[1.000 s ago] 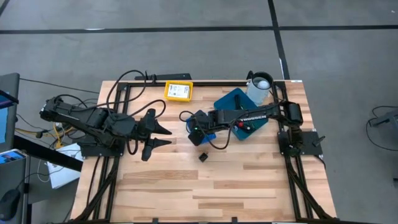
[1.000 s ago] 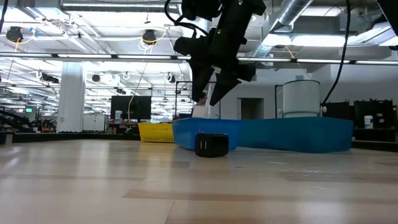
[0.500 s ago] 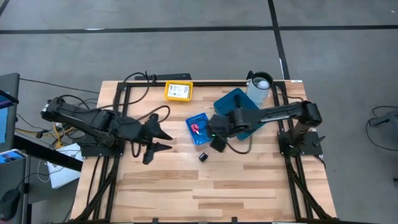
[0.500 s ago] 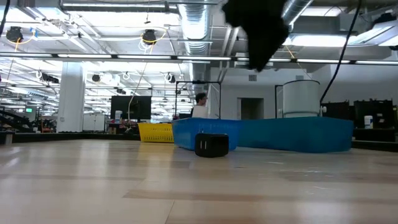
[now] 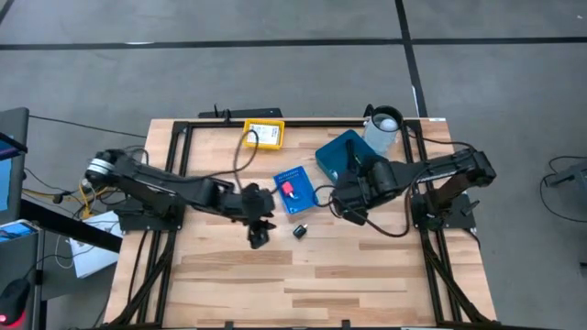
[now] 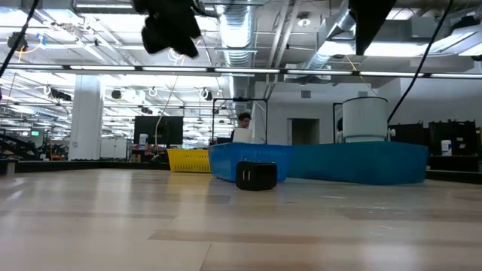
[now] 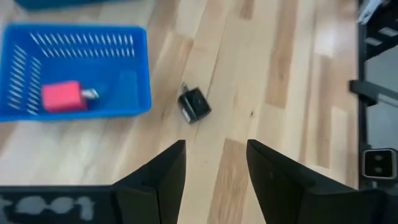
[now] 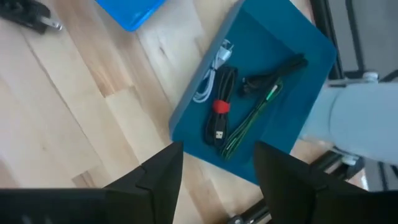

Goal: Pick and place items into bin
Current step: Put the black charger adapter into the blue bin

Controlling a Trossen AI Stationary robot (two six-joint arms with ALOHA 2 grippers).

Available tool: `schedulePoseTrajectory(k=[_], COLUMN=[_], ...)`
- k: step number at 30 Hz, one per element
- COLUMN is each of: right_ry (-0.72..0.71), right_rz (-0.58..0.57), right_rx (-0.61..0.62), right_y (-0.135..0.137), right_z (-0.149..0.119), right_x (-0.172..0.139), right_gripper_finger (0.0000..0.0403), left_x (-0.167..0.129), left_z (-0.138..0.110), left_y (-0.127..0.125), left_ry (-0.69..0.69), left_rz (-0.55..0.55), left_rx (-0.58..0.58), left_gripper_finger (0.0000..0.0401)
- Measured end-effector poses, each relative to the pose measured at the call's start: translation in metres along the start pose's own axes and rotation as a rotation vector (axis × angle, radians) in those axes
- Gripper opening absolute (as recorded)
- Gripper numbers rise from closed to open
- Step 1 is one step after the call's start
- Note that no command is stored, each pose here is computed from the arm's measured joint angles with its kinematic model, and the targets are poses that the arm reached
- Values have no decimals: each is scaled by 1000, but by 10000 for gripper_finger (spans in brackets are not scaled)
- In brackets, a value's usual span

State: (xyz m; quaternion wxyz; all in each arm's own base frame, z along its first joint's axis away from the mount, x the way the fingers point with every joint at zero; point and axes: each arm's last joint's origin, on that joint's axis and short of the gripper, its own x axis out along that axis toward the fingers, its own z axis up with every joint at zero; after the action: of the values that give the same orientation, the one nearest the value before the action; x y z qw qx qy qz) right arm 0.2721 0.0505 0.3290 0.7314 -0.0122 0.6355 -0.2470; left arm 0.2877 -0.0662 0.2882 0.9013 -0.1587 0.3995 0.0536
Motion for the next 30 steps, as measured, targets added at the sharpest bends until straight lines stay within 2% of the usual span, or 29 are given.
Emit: schedulePoseTrajectory(k=[7, 13, 21, 30], right_ry=[-20, -29, -70, -198], right_rz=[12, 21, 45, 112], right_rx=[-121, -216, -307, -264], right_y=[11, 14, 3, -31], right_z=[-8, -12, -19, -45], right_x=[-6, -9, -21, -51], right_gripper_finger=[189, 187, 182, 172], left_x=[56, 85, 90, 80], left_z=[-3, -7, 2, 16], left_y=[-9, -14, -17, -20], left_ry=[84, 118, 18, -35], left_rz=[-97, -163, -179, -56], left_rx=[-75, -168, -199, -172], left_gripper_finger=[178, 207, 227, 227])
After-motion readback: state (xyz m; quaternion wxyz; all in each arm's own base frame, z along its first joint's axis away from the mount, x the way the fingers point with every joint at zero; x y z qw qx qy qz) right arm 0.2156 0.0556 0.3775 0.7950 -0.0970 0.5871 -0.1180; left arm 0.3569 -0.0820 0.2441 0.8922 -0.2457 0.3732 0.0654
